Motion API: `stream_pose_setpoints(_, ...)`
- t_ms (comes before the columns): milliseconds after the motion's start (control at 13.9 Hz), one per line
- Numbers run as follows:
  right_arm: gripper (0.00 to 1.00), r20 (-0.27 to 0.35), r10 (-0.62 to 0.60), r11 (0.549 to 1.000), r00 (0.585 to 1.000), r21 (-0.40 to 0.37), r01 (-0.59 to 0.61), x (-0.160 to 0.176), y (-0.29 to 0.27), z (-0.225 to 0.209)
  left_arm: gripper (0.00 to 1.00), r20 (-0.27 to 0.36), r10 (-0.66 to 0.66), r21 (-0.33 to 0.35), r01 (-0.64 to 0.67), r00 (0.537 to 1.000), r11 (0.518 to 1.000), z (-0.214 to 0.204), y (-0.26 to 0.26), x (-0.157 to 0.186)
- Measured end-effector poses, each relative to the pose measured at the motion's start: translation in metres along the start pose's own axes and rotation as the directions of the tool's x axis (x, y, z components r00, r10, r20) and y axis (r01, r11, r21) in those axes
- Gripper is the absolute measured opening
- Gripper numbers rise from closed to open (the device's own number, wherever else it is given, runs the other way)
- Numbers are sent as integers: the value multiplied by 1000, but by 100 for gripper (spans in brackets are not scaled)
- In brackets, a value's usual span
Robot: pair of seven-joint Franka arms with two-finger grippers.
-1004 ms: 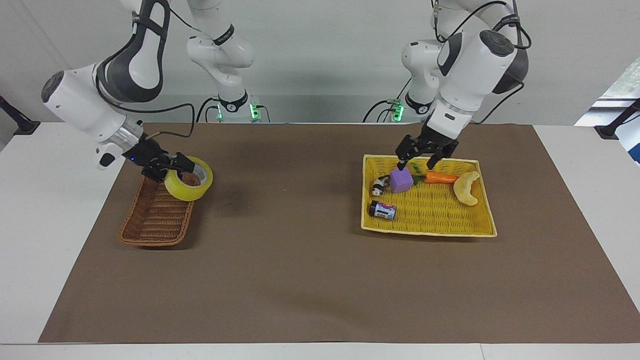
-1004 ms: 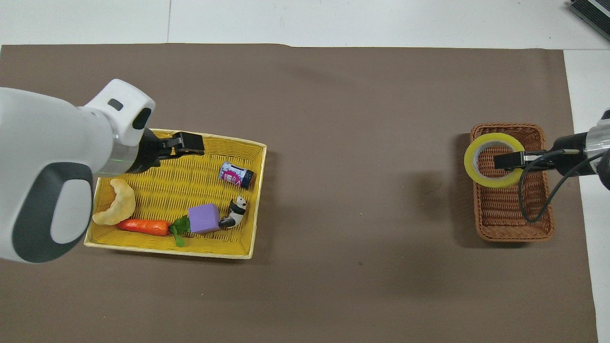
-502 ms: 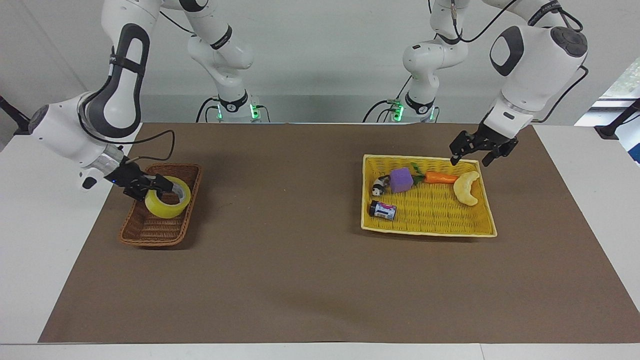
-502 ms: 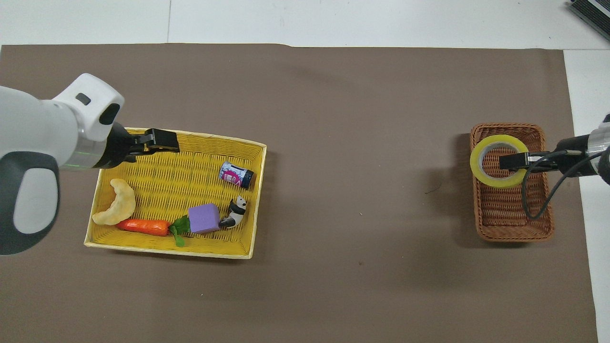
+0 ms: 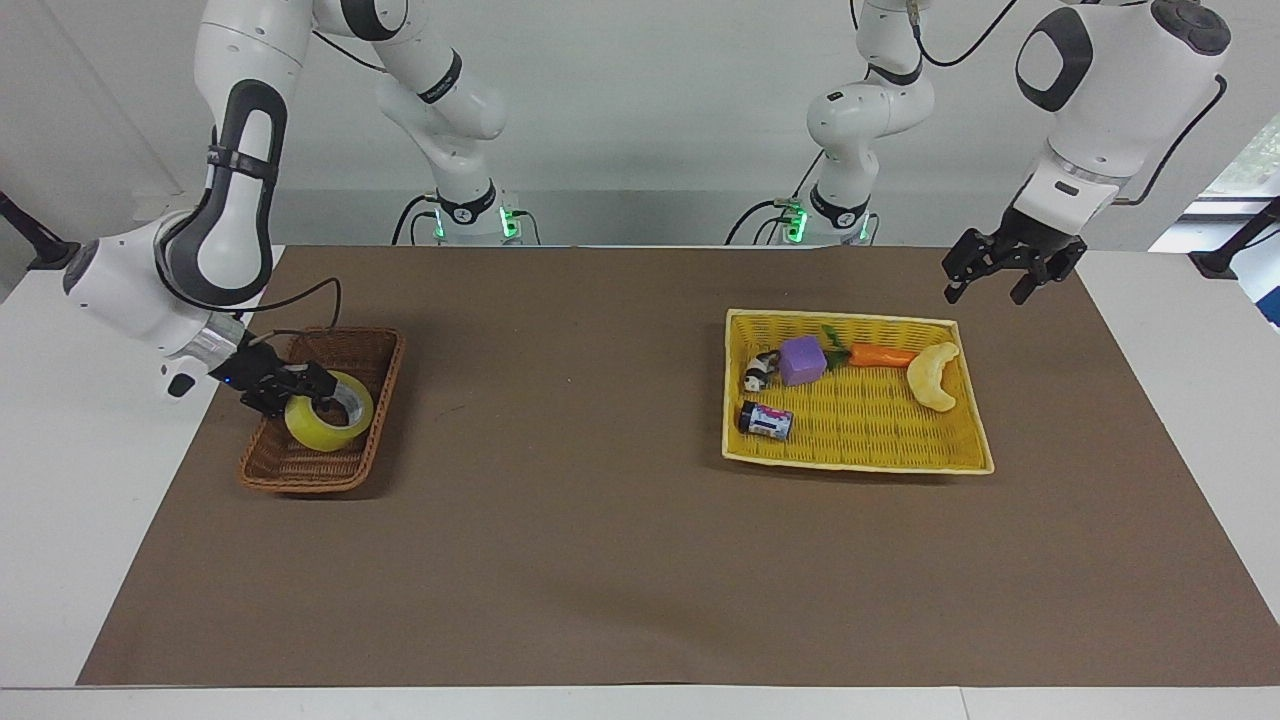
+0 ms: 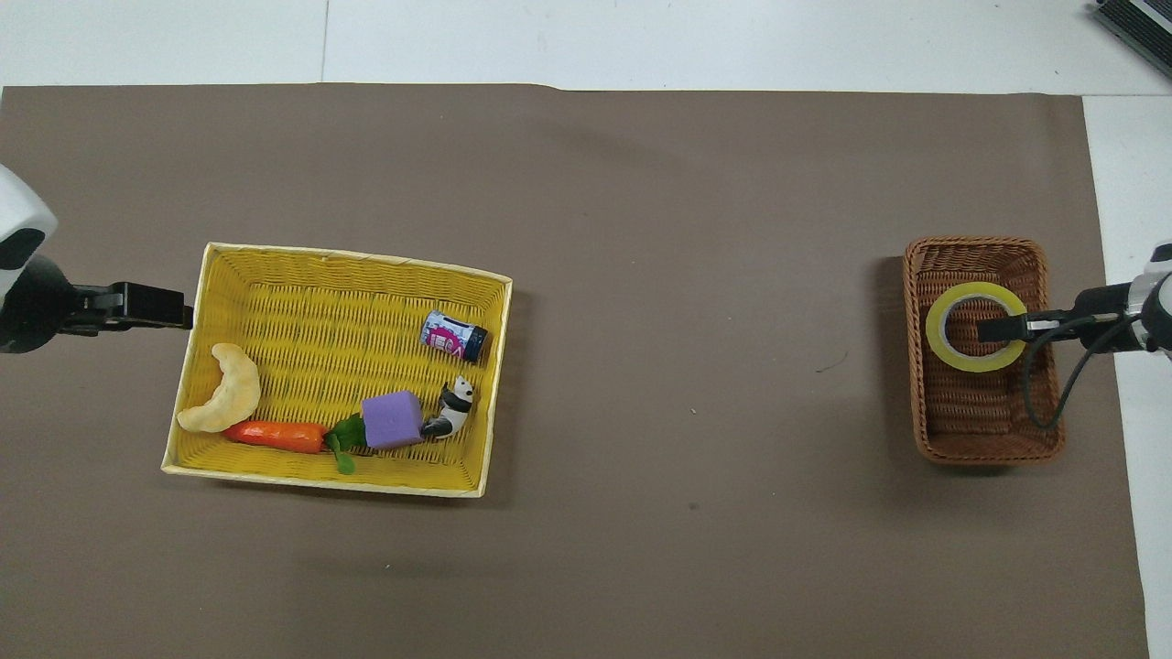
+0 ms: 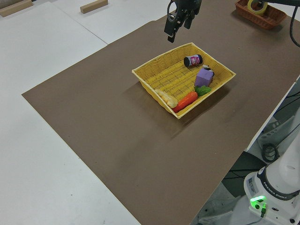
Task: Move tape to another basket
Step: 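Lower the tape into the wicker basket while the left gripper withdraws, then open the right gripper and release the tape inside the wicker basket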
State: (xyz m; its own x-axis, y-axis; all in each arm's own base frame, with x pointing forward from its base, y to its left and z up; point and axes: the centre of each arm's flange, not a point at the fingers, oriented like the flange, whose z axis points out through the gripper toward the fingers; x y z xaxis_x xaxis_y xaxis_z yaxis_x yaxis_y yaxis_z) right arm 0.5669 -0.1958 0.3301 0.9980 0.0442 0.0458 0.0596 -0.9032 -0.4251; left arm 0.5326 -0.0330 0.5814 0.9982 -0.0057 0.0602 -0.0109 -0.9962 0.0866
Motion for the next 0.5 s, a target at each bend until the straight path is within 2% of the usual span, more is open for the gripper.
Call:
stream_pose_setpoints(359,99,-25,0,1000,1000,3,0,5,-2,-9,100,7,-9,-3,9,1000,1000,-1,-6,-1)
stream_pose_setpoints(502,100,-49,-8,1000,999,0,8,12,-5,-19,100,9,-32,-19,32,999,999,-5,-24,-3)
